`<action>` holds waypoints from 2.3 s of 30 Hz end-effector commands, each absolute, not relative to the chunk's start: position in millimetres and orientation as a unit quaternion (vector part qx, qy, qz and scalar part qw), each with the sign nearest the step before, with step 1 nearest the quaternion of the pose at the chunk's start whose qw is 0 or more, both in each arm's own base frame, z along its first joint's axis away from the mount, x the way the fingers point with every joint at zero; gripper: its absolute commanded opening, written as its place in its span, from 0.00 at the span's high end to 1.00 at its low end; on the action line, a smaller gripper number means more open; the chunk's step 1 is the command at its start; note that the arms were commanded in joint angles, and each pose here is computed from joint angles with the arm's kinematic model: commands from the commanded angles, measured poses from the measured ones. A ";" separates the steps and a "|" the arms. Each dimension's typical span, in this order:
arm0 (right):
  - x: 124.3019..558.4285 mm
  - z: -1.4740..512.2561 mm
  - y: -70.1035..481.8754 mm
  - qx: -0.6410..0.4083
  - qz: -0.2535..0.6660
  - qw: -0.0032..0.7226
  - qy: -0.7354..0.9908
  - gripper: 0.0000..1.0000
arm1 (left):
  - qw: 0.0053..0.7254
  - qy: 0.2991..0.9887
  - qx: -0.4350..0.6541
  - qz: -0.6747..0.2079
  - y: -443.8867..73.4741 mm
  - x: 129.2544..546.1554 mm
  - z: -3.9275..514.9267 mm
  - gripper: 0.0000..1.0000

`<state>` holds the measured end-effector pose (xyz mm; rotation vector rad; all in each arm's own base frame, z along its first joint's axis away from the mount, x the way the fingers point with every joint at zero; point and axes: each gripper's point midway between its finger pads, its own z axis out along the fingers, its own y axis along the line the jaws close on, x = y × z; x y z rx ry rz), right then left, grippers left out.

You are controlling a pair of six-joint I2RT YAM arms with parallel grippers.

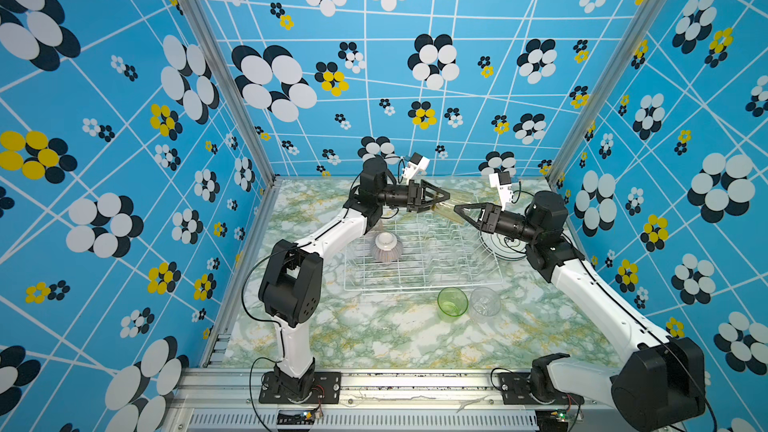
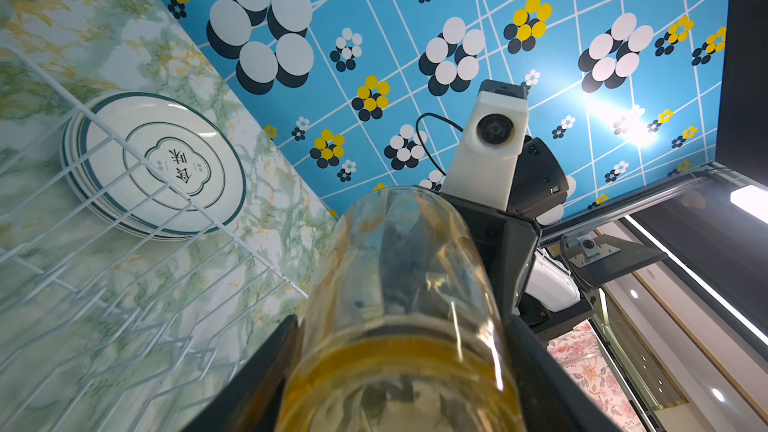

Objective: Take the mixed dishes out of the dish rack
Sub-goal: 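Carry the yellow glass toward the robot with the right gripper while the left gripper withdraws, then lower the yellow glass onto the table beside the green glass with the right gripper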

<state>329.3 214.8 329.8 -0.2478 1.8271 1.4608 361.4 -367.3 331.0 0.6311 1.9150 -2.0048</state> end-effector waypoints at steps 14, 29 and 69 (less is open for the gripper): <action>333.4 345.3 214.8 -0.100 0.589 0.408 0.690 0.82 | 0.145 0.639 0.254 -0.711 -386.0 352.9 347.0 0.46; 323.6 356.5 213.9 -0.117 0.582 0.413 0.690 1.00 | 0.173 0.660 0.233 -0.693 -370.8 364.1 342.1 0.33; 182.1 175.0 318.9 -0.457 0.109 0.117 0.875 1.00 | 0.345 0.888 0.162 -0.258 -184.1 326.7 278.7 0.18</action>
